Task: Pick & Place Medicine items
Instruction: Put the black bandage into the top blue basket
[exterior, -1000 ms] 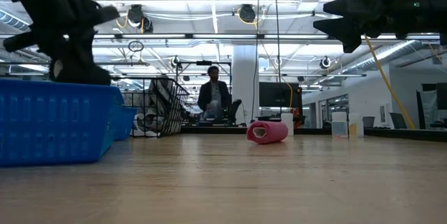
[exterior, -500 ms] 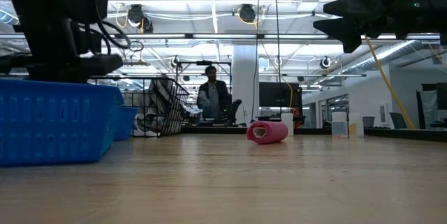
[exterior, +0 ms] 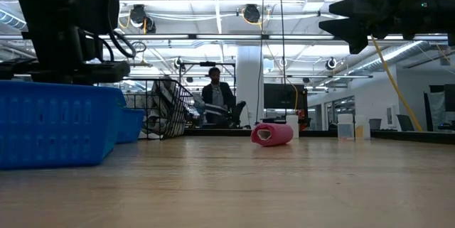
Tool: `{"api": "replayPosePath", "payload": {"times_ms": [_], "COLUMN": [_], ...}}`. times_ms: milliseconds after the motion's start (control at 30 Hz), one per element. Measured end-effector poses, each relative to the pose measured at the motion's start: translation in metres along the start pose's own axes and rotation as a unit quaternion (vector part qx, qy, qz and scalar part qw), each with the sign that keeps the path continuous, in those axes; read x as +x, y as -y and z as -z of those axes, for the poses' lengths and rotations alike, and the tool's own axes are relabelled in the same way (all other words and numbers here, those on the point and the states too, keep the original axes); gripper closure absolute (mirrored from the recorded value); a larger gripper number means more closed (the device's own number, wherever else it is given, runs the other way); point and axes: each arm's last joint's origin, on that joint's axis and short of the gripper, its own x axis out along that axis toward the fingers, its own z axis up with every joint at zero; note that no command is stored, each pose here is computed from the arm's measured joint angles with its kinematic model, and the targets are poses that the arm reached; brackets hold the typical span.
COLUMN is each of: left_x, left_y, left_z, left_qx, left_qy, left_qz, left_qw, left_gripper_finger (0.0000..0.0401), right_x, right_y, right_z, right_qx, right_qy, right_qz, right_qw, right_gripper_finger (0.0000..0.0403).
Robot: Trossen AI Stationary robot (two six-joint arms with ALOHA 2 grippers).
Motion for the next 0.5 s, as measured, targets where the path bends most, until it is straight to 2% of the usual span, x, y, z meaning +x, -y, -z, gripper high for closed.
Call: {"api": "replayPosePath", "payload": {"times_ms": [333,500], "left_x": [0.0,-0.0031], "left_y": [0.0015,-0.0006], "left_z": [0.0008,-0.0015], "left_qx": [-0.021,0.016], "left_qy": [-0.004,-0.006], "left_qz": [0.007,0.011], "left_qw": [1.0,1.0], "left_gripper_finger": [0.0209,0.0168], "right_x": [0.0,0.0], "right_y": [0.0,0.0], "right_z": [0.0,0.0001], "right_qx": [0.0,0.0], "right_qy": [0.0,0.0], "right_qz": [0.0,0.0], "right_qw": [1.0,1.0], "right_gripper_finger": [0.0193,0.0193]}}
